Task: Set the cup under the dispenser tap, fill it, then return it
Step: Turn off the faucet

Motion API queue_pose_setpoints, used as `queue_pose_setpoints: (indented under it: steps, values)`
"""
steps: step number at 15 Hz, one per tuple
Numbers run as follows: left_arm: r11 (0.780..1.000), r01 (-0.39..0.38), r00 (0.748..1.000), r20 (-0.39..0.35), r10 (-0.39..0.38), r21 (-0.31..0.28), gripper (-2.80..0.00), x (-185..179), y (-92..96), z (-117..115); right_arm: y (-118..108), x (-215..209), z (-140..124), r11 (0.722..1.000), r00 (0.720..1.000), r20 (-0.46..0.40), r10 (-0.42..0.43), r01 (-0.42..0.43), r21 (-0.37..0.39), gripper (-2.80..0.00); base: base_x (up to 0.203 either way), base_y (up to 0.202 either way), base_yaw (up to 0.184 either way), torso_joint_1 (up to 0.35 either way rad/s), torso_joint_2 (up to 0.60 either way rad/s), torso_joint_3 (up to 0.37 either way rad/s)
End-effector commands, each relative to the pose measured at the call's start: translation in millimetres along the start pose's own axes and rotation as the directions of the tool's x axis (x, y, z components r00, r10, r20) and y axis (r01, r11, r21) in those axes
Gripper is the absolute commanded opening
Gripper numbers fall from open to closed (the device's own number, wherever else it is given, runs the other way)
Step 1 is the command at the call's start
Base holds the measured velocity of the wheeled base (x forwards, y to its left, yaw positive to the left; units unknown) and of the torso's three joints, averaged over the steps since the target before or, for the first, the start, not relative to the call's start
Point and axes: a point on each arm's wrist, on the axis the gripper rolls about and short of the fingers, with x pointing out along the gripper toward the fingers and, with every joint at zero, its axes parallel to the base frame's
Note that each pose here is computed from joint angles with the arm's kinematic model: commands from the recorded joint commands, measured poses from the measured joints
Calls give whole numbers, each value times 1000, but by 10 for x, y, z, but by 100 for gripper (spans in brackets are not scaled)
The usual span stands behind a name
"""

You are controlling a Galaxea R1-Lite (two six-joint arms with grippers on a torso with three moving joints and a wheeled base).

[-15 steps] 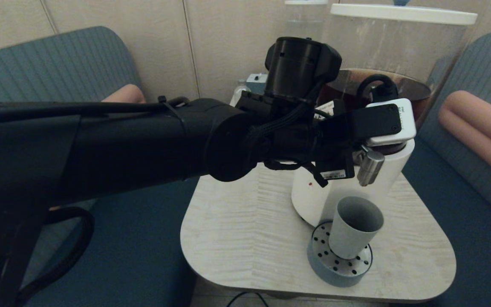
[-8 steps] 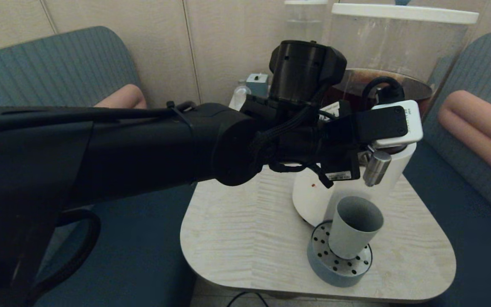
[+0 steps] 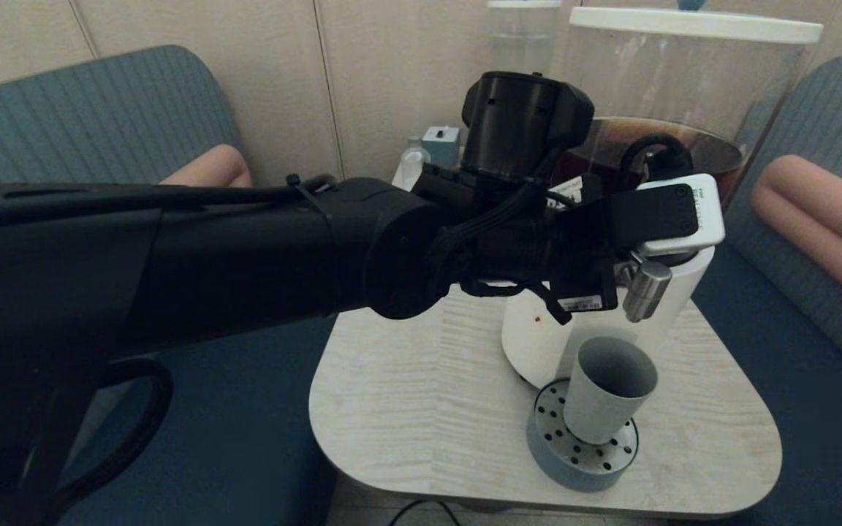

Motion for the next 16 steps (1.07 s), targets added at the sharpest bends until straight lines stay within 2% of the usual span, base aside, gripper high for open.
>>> queue_pose_setpoints:
  steps: [1,11,16]
  values:
    - [1000,0,1000,-5,0,5,-280,-42,13,13,0,0,0,1000,1000,0,1,-1,0,-280,0,0,0,0,0,0]
    - [1000,7,999,-45,-7,-4,-280,-187,37,-88,0,0,-1,1000,1000,0,0,0,0,-280,0,0,0,0,0,0]
    - [1000,4,996,-86,-5,-10,-280,-397,86,-186,0,0,0,1000,1000,0,1,-1,0,-280,0,0,0,0,0,0]
